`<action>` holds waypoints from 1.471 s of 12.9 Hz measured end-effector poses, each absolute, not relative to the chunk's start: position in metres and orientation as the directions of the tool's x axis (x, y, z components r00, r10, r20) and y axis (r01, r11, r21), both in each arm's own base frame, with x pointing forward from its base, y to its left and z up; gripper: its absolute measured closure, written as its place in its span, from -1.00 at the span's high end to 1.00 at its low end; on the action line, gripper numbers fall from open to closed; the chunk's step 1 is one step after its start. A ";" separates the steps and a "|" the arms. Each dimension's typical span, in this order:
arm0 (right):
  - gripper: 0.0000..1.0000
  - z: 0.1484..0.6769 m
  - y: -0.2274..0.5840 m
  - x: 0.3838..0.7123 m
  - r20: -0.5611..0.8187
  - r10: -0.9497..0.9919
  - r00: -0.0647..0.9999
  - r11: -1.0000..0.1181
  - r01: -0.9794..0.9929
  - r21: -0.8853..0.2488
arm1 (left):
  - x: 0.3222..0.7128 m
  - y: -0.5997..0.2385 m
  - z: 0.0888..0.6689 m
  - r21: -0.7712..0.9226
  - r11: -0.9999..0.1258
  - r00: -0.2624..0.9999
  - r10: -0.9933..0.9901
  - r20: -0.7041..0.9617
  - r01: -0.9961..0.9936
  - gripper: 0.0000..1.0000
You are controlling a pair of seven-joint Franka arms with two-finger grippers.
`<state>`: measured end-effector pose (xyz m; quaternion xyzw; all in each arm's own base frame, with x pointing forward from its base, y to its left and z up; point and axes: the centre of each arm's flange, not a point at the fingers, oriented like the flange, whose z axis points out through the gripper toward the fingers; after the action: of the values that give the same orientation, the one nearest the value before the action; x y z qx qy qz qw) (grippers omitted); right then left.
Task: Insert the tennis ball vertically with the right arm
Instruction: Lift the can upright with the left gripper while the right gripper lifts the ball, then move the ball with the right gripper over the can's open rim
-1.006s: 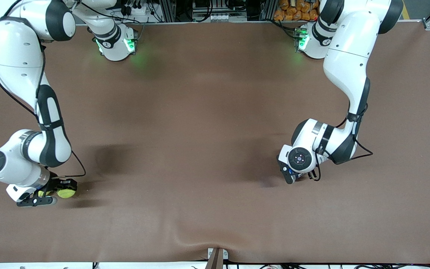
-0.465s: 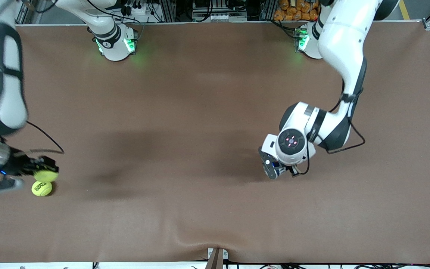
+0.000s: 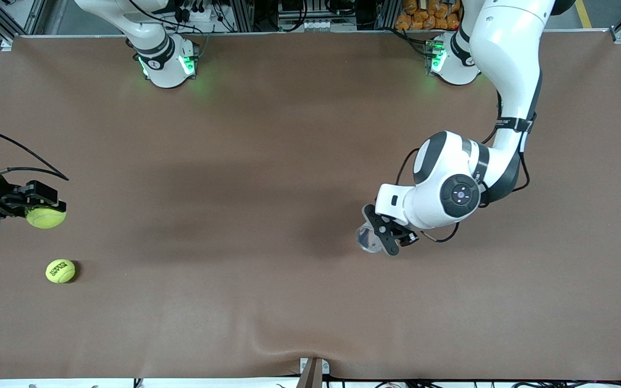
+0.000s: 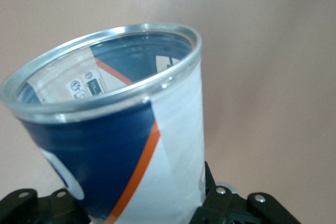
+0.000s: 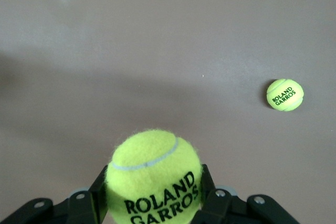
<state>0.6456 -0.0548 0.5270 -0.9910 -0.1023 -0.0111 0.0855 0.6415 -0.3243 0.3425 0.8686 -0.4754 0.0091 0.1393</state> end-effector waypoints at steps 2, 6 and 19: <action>0.36 0.524 -0.055 0.646 0.036 0.205 0.978 -0.964 0.208 -0.168 | 0.647 -0.338 0.359 0.219 -0.533 0.574 -0.783 0.240 -0.817 0.33; 0.36 0.523 -0.054 0.647 0.037 0.206 0.978 -0.963 0.210 -0.167 | 0.638 -0.398 0.391 0.239 -0.576 0.611 -0.632 0.476 -0.782 0.33; 0.36 0.514 -0.020 0.669 0.152 0.207 0.966 -0.968 0.225 -0.114 | 0.533 -0.552 0.265 0.091 -0.688 0.481 -0.400 0.780 -0.720 0.23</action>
<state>0.6687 -0.0197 0.5142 -0.9894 -0.1091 -0.0698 0.0651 0.5331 -0.5519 0.2647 0.8349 -0.3353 0.3835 0.2085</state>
